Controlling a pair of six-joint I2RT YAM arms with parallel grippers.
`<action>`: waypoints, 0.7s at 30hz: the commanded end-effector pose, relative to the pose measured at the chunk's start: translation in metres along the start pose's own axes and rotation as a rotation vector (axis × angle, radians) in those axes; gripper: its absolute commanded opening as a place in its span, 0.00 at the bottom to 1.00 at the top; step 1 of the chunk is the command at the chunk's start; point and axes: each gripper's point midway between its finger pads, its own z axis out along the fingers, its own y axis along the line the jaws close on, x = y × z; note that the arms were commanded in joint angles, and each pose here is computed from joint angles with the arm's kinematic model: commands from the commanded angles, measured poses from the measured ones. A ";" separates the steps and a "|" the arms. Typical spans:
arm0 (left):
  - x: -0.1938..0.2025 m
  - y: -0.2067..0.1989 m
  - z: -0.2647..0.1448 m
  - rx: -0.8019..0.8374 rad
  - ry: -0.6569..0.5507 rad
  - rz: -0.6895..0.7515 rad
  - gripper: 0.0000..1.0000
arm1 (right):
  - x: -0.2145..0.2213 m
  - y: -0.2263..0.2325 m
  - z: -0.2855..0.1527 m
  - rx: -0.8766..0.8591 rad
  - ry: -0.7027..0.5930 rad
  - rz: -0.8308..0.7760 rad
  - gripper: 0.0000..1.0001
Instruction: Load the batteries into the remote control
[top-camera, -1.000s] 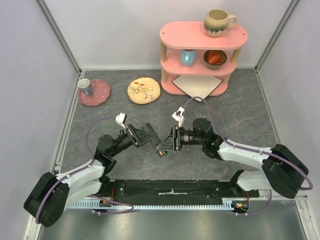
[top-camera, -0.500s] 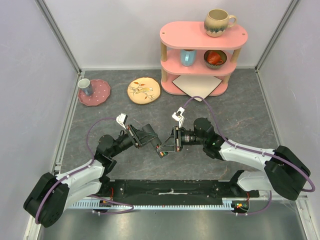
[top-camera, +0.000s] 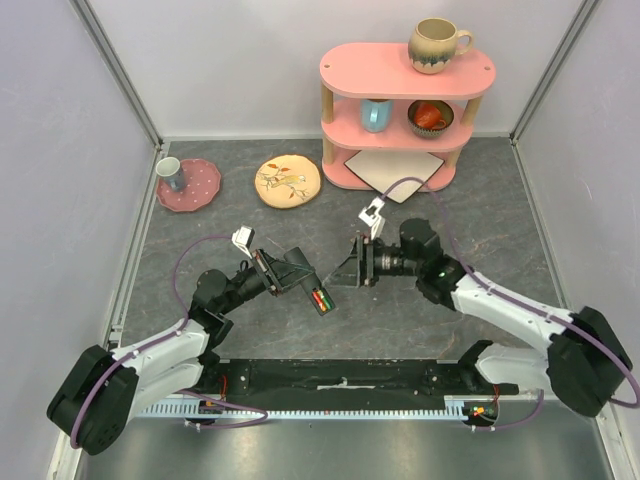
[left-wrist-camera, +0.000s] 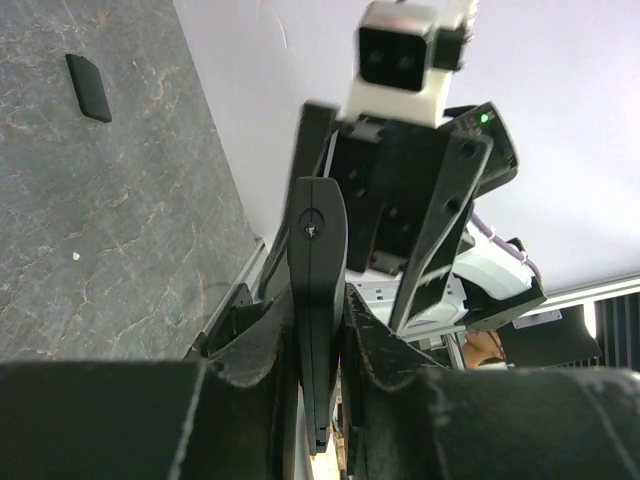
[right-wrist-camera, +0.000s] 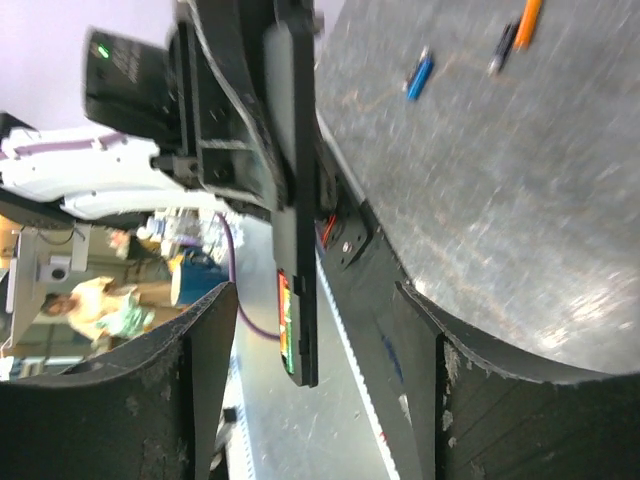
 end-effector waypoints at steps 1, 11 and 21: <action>-0.004 -0.015 0.000 0.058 -0.021 0.045 0.02 | -0.046 0.033 -0.033 -0.016 -0.086 -0.168 0.71; 0.006 0.000 -0.007 0.028 0.008 0.028 0.02 | -0.088 -0.157 -0.156 1.203 -0.235 -0.251 0.66; 0.016 0.002 -0.019 0.017 0.038 0.072 0.02 | -0.087 -0.237 -0.175 1.389 -0.209 -0.082 0.70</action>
